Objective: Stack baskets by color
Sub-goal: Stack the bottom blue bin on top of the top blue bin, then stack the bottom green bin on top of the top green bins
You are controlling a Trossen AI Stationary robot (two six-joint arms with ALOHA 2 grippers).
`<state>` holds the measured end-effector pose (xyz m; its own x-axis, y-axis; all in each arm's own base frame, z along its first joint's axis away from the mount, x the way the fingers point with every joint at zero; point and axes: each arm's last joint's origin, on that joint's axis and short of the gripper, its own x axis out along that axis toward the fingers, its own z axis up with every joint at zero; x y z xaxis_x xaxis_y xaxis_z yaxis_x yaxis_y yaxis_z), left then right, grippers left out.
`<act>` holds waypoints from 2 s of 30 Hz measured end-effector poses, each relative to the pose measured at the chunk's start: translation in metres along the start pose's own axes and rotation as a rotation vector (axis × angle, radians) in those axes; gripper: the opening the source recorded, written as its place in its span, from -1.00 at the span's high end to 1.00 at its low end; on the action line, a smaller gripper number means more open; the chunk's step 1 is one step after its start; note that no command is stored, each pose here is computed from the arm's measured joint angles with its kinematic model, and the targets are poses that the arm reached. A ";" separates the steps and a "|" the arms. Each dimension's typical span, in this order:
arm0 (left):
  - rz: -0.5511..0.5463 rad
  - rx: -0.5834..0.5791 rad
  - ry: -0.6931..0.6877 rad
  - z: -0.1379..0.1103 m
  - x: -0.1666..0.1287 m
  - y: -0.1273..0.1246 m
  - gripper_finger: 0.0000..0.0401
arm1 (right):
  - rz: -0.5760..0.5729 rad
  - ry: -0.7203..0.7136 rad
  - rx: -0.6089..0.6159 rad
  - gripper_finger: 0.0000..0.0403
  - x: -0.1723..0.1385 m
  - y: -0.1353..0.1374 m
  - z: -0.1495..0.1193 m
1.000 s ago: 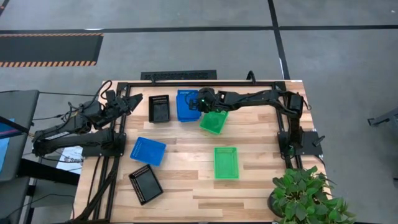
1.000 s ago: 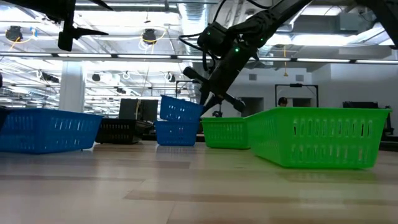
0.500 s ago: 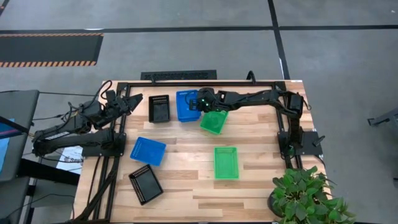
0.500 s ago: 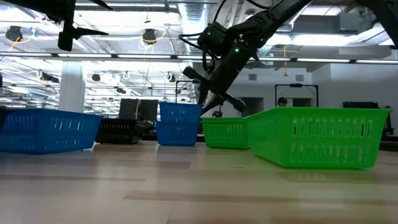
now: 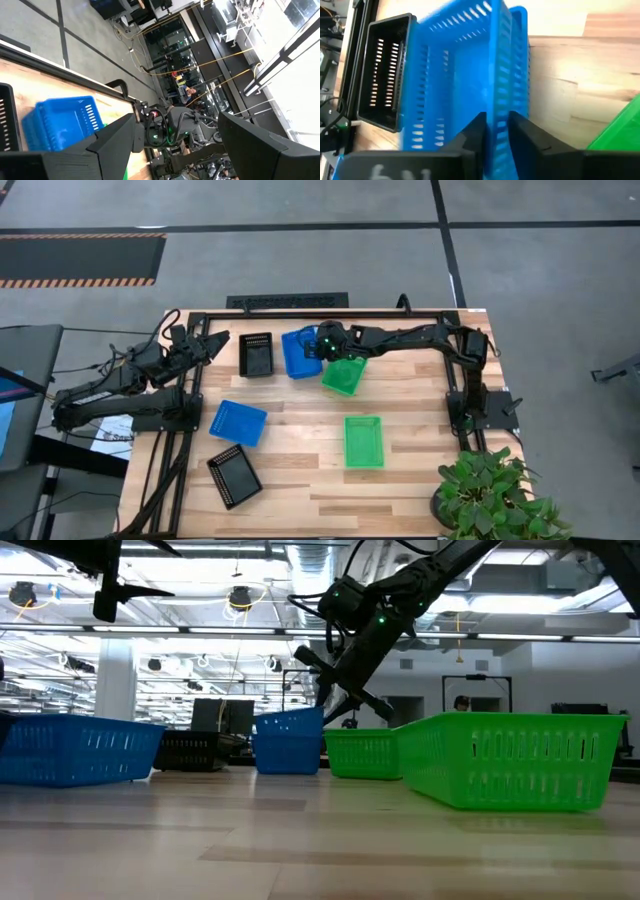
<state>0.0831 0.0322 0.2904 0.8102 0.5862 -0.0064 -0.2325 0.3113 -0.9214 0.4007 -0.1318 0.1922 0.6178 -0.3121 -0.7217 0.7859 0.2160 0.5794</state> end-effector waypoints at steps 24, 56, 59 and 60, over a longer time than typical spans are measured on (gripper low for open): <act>0.017 0.012 0.041 -0.002 0.000 0.003 -0.36 | -0.093 0.184 -0.209 -0.14 -0.121 0.021 -0.021; 0.082 0.049 0.095 -0.006 0.000 0.010 -0.36 | -0.708 0.316 -0.045 -0.14 -0.133 -0.013 -0.238; 0.088 0.056 0.097 -0.006 0.000 0.011 -0.36 | -0.683 0.351 -0.024 -0.12 -0.122 -0.023 -0.242; 0.088 0.056 0.098 -0.006 0.000 0.011 -0.36 | -0.682 0.364 -0.018 -0.10 -0.119 -0.027 -0.243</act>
<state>0.0836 0.0308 0.2782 0.8331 0.5384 -0.1269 -0.3329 0.3048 -0.8924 0.3122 0.1248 0.1705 -0.0362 -0.0582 -0.9976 0.9940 0.1012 -0.0420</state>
